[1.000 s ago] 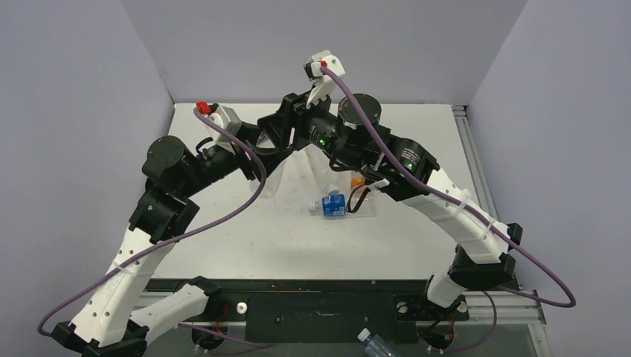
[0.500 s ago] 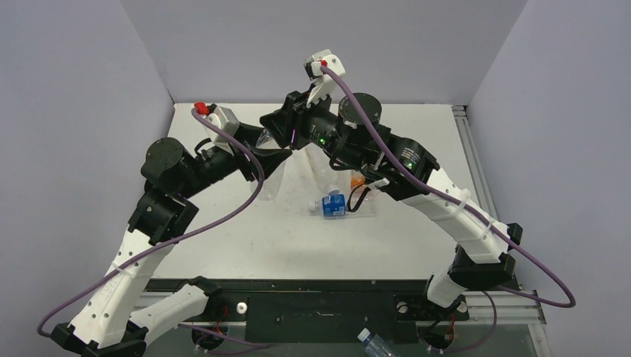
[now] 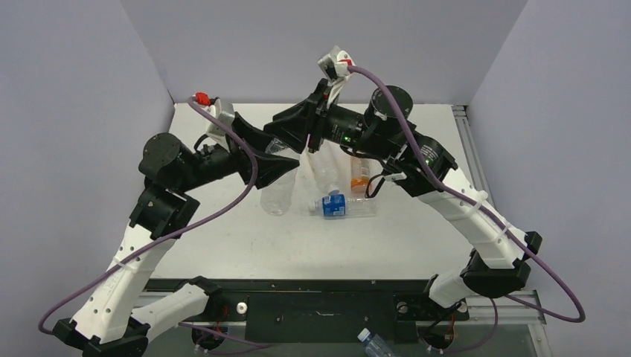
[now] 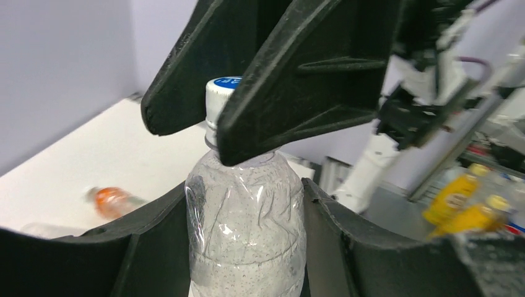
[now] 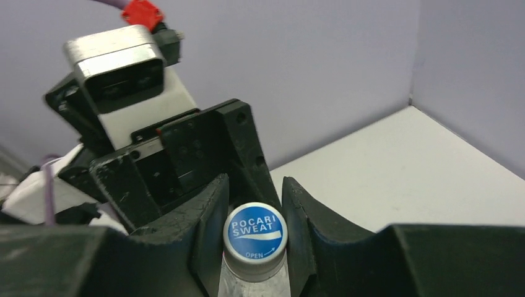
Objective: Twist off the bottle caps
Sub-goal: Unscrew the bottle cap from the plastic bottle.
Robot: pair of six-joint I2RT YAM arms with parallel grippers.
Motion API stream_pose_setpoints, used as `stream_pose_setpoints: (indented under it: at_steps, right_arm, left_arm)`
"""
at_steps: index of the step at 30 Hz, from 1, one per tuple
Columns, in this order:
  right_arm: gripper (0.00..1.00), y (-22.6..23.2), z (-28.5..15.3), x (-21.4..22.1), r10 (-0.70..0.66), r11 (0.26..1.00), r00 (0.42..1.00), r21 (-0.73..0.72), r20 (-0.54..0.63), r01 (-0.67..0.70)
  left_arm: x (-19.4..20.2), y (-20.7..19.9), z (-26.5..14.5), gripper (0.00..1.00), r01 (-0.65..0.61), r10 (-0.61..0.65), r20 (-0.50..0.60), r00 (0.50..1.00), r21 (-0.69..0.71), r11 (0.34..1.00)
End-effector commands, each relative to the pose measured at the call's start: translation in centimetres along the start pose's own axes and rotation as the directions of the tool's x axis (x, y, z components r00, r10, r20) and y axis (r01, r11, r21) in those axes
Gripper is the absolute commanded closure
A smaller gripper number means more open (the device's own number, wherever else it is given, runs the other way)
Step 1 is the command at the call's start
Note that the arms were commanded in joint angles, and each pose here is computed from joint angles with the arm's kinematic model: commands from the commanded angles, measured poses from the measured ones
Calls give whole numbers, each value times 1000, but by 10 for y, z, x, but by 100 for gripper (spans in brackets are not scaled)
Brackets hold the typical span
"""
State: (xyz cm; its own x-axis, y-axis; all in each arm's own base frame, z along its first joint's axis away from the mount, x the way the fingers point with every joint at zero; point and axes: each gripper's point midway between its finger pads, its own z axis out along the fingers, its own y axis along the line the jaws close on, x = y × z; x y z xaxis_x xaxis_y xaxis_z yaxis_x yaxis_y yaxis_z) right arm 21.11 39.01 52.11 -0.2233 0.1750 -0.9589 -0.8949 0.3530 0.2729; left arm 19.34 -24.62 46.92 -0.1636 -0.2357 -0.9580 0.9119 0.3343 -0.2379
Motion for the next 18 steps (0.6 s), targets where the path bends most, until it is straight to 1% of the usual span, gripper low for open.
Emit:
stream_pose_setpoints:
  at_steps: [1,2,3,4,5,6,7,8,10,12,13,14,15,16,17,18]
  right_arm:
    - [100,88,-32,-18,-36,895,998,-443,42,51]
    - [100,97,-39,-15,-37,865,999,-500,31,47]
    - [100,105,-44,-22,-22,841,998,-539,51,46]
    - [100,114,-52,-16,-6,805,1000,-592,22,18]
    - [100,119,-55,-21,-6,784,999,-620,49,35]
    - [100,127,-64,-23,6,752,999,-659,43,24]
    - [100,131,-67,-28,6,732,998,-680,68,42]
    - [100,135,-73,-29,11,712,998,-701,61,35]
    - [100,136,-79,-35,4,702,997,-710,83,56]
    - [100,132,-79,-37,-4,711,995,-700,95,70]
    - [100,130,-79,-37,-6,721,996,-690,84,62]
    - [100,123,-75,-39,-25,745,994,-662,104,88]
    - [100,116,-72,-33,-21,775,998,-630,58,54]
    - [86,99,-64,-29,-31,830,998,-555,46,51]
    - [78,86,-60,-37,-27,881,997,-470,76,60]
    - [61,73,-57,-32,-42,914,997,-402,58,62]
  left_arm:
    - [-48,-83,-16,100,-35,12,67,998,339,940]
    - [-49,-89,-18,100,-21,2,52,999,370,929]
    - [-52,-96,-21,100,-30,10,52,999,397,917]
    - [-54,-100,-22,100,-20,-1,50,999,411,911]
    - [-56,-105,-24,100,-20,1,45,999,432,902]
    - [-57,-108,-25,100,-11,-7,40,999,442,897]
    - [-59,-113,-27,100,-16,-3,39,999,458,889]
    - [-60,-115,-28,100,-11,-7,36,999,464,886]
    - [-62,-120,-30,100,-16,-1,36,999,479,878]
    - [-64,-122,-31,100,-25,7,39,999,482,876]
    - [-64,-122,-31,100,-29,10,40,999,482,876]
    - [-63,-122,-32,100,-40,21,44,999,481,876]
    - [-63,-119,-31,100,-45,25,48,999,470,882]
    - [-60,-116,-29,100,-59,40,50,998,456,888]
    - [-59,-111,-28,100,-62,41,58,997,432,900]
    - [-55,-104,-25,100,-84,65,60,996,409,908]
